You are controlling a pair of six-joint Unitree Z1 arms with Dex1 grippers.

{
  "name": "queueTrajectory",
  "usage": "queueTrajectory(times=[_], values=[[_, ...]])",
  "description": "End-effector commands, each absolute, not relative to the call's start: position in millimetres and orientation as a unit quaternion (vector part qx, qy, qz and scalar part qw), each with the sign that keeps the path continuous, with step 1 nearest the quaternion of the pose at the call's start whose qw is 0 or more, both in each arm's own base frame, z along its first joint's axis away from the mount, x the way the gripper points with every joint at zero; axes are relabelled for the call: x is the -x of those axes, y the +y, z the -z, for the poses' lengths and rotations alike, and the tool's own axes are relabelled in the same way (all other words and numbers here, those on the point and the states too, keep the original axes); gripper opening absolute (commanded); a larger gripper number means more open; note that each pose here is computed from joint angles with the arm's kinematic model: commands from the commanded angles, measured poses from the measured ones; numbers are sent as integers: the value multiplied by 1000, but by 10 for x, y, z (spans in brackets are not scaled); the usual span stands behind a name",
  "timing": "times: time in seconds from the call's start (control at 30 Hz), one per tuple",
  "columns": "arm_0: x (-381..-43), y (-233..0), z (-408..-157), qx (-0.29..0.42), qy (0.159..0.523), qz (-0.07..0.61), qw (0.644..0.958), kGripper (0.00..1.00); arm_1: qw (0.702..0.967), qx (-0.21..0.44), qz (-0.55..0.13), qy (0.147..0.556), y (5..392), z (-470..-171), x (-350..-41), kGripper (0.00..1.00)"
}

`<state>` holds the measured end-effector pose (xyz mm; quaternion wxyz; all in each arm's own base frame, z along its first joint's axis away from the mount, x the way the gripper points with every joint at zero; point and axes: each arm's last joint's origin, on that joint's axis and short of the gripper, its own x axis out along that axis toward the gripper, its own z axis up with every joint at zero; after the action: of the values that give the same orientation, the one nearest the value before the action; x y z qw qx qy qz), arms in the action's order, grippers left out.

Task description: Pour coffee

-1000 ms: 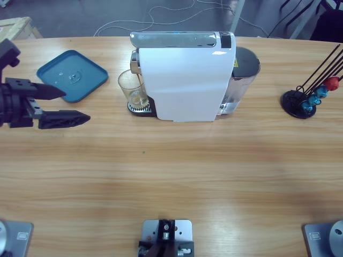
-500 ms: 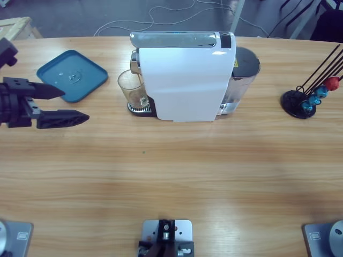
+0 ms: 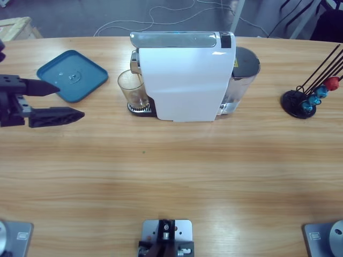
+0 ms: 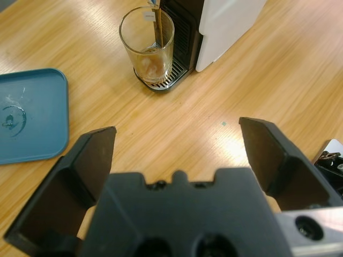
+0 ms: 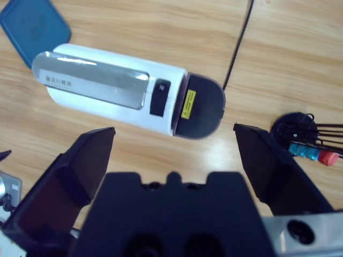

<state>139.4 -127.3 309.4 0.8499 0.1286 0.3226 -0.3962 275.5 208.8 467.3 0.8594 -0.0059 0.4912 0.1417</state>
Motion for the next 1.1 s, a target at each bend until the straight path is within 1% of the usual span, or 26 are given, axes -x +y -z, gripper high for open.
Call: queueTrajectory(times=[0.03, 0.1, 0.2, 0.23, 0.3, 0.37, 0.47, 0.53, 0.63, 0.77, 0.93, 1.0, 1.1], values=[[-1196, -1087, -3176, -123, 290, 388, 866, 1000, 869, -6, -146, 473, 1728, -4680, -2255, 1000], [-1197, -1088, -3167, -123, 292, 388, 866, 1000, 871, -13, -156, 465, 1574, -4616, -2047, 1000], [-1220, -1107, -3108, -128, 307, 386, 860, 1000, 874, -26, -183, 450, 1339, -4432, -1702, 1000], [-1227, -1111, -3101, -129, 308, 385, 860, 1000, 877, -27, -194, 439, 1257, -4333, -1563, 1000], [-1251, -1116, -3111, -142, 307, 376, 863, 1000, 883, -25, -202, 423, 1135, -4135, -1383, 1000], [-1271, -1110, -3125, -163, 299, 366, 866, 1000, 890, -9, -211, 405, 1022, -3944, -1245, 1000], [-1301, -1121, -3101, -174, 303, 358, 866, 1000, 893, 17, -221, 393, 909, -3647, -1102, 1000], [-1307, -1135, -3082, -178, 306, 360, 863, 1000, 895, 46, -222, 385, 831, -3491, -1010, 1000], [-1294, -1157, -3078, -177, 307, 372, 858, 1000, 902, 50, -222, 367, 741, -3418, -923, 1000], [-1314, -1207, -3040, -180, 316, 380, 850, 1000, 909, 56, -234, 341, 672, -3481, -847, 1000], [-1286, -1254, -3009, -187, 325, 392, 840, 1000, 908, 69, -245, 333, 692, -3501, -863, 1000], [-1287, -1255, -3014, -185, 325, 391, 841, 1000, 910, 71, -245, 326, 701, -3484, -877, 1000], [-1292, -1259, -3022, -184, 324, 390, 842, 1000, 906, 84, -254, 329, 713, -3427, -882, 1000]])
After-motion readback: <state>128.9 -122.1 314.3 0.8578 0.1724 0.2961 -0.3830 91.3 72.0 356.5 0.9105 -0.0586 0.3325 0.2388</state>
